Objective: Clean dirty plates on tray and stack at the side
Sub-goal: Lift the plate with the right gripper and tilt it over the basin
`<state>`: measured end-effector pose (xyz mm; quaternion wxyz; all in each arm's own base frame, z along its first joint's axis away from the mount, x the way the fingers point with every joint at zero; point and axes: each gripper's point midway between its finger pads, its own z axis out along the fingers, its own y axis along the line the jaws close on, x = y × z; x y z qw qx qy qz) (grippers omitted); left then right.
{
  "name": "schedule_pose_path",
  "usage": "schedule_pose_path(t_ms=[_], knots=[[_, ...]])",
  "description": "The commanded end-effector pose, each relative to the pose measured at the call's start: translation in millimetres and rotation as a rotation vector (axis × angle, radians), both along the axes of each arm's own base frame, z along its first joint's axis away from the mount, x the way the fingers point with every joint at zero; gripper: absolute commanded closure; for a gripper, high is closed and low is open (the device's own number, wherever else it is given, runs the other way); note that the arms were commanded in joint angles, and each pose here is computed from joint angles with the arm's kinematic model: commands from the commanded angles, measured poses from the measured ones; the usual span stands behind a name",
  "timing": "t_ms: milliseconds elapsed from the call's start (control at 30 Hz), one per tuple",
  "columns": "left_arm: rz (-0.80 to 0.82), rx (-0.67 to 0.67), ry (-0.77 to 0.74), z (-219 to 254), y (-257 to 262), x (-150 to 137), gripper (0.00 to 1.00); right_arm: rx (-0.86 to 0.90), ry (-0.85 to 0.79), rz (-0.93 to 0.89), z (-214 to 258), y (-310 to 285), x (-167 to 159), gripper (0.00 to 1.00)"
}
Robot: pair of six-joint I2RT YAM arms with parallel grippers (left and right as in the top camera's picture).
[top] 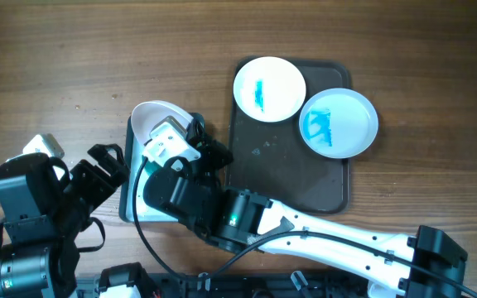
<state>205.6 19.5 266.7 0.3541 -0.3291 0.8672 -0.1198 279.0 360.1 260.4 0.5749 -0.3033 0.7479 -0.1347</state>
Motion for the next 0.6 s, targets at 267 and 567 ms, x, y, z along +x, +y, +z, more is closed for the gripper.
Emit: schedule_pose_path(t_ms=[267,567], knots=[[0.027,0.009,-0.017,7,5,0,0.0,-0.104,-0.21,-0.149,60,-26,18,0.96],[0.027,0.009,-0.017,7,5,0,0.0,-0.174,-0.271,-0.05,79,-4,3,0.95]])
